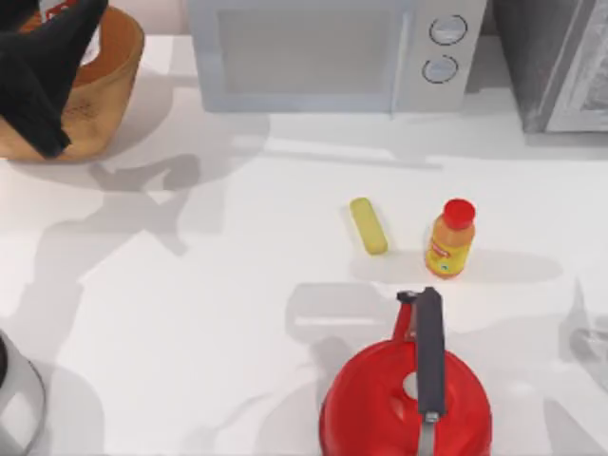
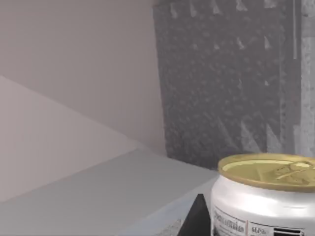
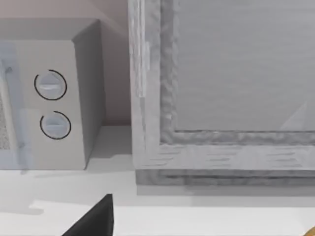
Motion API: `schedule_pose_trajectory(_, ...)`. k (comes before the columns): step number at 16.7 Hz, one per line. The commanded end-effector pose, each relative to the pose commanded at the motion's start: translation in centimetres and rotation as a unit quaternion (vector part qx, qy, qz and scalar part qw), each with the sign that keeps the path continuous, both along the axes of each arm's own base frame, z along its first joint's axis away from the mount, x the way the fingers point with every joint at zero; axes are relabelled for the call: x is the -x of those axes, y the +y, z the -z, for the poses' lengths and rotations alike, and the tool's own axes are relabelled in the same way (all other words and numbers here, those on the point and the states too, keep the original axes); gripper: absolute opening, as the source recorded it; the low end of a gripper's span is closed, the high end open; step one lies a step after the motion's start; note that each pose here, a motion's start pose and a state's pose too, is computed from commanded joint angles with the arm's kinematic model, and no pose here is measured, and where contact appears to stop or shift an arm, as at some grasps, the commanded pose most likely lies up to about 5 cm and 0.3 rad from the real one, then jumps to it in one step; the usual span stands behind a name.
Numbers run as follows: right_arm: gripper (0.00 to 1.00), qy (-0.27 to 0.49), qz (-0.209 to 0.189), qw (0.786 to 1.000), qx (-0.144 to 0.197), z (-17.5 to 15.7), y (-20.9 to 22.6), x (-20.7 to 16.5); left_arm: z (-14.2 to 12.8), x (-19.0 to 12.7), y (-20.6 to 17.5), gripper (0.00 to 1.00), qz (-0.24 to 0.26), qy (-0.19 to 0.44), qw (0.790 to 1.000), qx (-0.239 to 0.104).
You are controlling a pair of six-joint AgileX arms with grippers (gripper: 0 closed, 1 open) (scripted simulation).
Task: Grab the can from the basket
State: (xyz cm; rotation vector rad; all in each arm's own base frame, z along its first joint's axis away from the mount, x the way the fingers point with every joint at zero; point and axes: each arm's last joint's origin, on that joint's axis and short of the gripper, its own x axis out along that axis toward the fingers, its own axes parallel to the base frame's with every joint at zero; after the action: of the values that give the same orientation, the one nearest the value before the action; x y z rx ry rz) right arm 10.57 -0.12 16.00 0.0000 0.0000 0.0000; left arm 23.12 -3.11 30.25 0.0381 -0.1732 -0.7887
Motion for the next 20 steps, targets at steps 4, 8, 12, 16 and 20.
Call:
schedule_pose_trajectory(4, 1.0, 0.0, 0.0, 1.0, 0.0, 0.0, 0.0, 0.0, 6.3, -10.6, -2.8, 0.0, 0.162, 0.046, 0.985, -0.025)
schedule_pose_trajectory(8, 1.0, 0.0, 0.0, 1.0, 0.0, 0.0, 0.0, 0.0, 16.4, -16.3, -6.2, 0.0, 0.289, 0.07, 0.954, -0.037)
schedule_pose_trajectory(12, 1.0, 0.0, 0.0, 1.0, 0.0, 0.0, 0.0, 0.0, 24.5, -17.2, -9.1, 0.0, 0.36, 0.074, 0.929, -0.044)
schedule_pose_trajectory(16, 1.0, 0.0, 0.0, 1.0, 0.0, 0.0, 0.0, 0.0, 28.3, -16.7, -10.5, 0.0, 0.387, 0.072, 0.918, -0.047)
schedule_pose_trajectory(20, 1.0, 0.0, 0.0, 1.0, 0.0, 0.0, 0.0, 0.0, 28.4, -16.7, -10.6, 0.0, 0.388, 0.072, 0.918, -0.047)
